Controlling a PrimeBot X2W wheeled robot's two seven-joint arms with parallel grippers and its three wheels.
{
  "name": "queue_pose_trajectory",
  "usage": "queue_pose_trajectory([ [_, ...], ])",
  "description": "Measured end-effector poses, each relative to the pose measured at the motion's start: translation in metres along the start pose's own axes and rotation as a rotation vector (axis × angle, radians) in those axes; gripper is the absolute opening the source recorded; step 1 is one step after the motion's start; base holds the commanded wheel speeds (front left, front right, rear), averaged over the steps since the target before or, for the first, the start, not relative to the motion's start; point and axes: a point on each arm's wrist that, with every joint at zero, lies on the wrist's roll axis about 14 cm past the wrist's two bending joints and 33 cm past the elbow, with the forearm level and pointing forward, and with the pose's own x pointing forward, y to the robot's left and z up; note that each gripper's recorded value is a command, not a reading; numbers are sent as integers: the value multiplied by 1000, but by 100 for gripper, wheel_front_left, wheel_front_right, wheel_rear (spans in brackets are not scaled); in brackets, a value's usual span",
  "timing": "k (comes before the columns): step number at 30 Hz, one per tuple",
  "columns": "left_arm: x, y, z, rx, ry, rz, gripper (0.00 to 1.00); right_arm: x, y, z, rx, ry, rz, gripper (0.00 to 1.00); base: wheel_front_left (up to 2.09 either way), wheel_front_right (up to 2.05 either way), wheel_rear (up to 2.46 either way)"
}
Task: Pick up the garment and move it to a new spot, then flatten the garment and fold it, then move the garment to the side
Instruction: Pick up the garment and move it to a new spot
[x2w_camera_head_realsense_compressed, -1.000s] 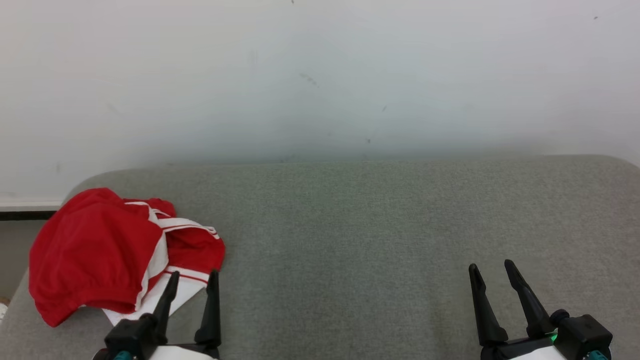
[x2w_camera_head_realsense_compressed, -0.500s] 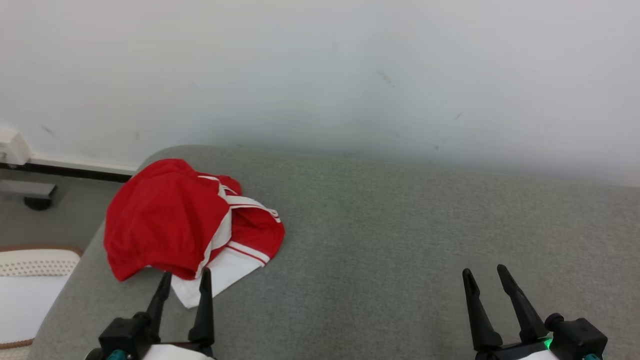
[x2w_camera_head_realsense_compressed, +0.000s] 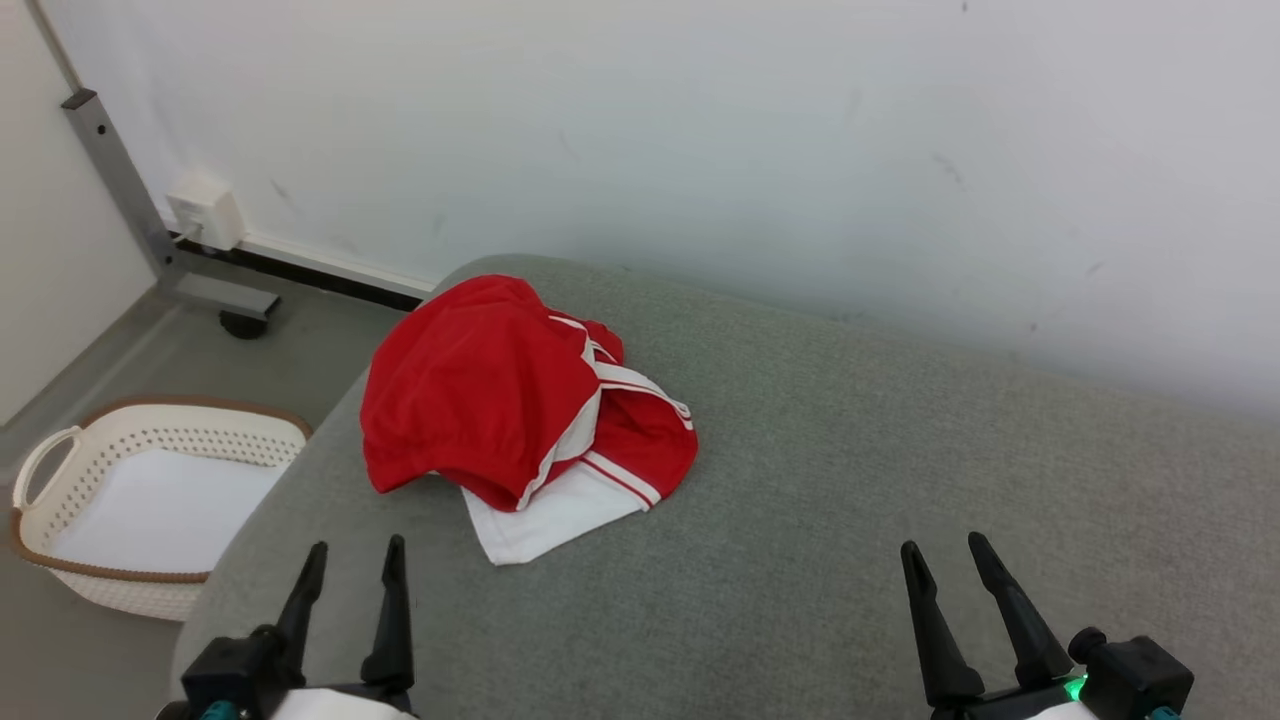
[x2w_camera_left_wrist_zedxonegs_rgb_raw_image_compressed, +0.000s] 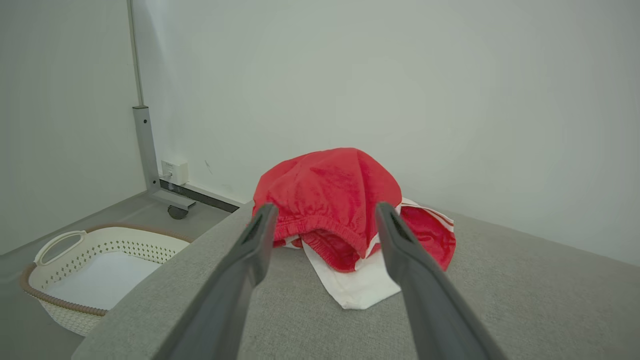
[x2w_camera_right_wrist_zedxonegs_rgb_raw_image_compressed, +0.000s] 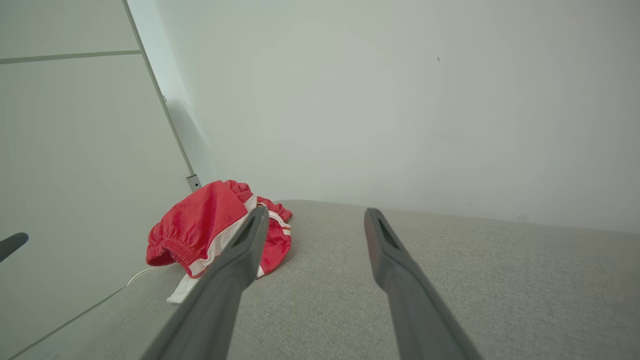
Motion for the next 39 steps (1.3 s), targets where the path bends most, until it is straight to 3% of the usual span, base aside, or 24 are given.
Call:
queue_pose_trajectory([
  [10,-4,11,2,11,-3,28,100,4,10,-4,6,13,32,100,0,0,0],
  [18,8,1,-17,14,56,-9,100,-1,2,-1,2,5,3,100,0,0,0],
  [39,78,-51,-120,-61,478,-155,100,-31,-72,25,-32,-72,-218,100,0,0,0],
])
